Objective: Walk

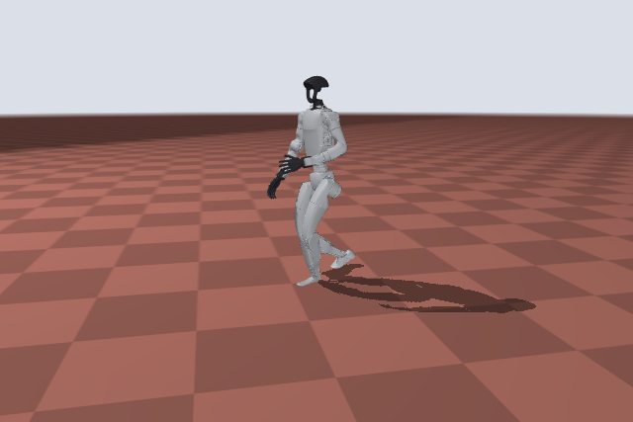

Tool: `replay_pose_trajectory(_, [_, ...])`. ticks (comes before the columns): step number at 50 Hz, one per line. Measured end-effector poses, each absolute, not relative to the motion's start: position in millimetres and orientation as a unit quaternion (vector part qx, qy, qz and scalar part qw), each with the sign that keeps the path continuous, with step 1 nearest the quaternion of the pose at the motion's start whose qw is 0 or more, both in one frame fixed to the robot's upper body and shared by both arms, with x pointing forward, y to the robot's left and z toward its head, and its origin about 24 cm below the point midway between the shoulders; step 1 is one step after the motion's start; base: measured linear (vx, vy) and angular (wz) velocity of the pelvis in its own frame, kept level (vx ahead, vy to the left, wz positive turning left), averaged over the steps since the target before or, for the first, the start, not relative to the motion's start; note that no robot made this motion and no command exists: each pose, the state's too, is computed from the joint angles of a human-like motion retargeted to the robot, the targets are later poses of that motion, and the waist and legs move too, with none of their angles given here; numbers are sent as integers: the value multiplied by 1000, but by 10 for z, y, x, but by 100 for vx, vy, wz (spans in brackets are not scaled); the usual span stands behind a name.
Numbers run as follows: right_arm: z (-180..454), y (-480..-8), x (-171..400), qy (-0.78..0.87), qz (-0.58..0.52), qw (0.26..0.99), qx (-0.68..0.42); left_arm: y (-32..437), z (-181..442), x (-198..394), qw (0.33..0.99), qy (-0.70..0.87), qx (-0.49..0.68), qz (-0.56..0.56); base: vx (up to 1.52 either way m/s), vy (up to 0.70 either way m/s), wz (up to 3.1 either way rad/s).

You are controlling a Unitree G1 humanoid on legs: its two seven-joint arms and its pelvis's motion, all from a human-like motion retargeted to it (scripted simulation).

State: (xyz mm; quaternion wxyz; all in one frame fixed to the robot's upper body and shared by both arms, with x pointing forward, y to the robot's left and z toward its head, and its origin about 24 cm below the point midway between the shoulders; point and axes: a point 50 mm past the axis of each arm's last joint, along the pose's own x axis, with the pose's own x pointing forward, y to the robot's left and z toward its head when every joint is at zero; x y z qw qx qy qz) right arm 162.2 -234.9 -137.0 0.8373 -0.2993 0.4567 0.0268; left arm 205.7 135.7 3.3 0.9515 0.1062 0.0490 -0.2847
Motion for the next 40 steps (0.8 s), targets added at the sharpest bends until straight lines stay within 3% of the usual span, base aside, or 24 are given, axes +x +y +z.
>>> replay_pose_trajectory(17, [-1422, -2180, 1603, 474, 52, 840, -261, 1294, 345, 2379, 934, -21, 192, -300, 22, 3, 50])
replay_pose_trajectory(40, [-1626, -2132, 1053, 557, 72, 798, -219, 1214, 316, 2293, 898, -11, 227, -378, 12, -7, 18])
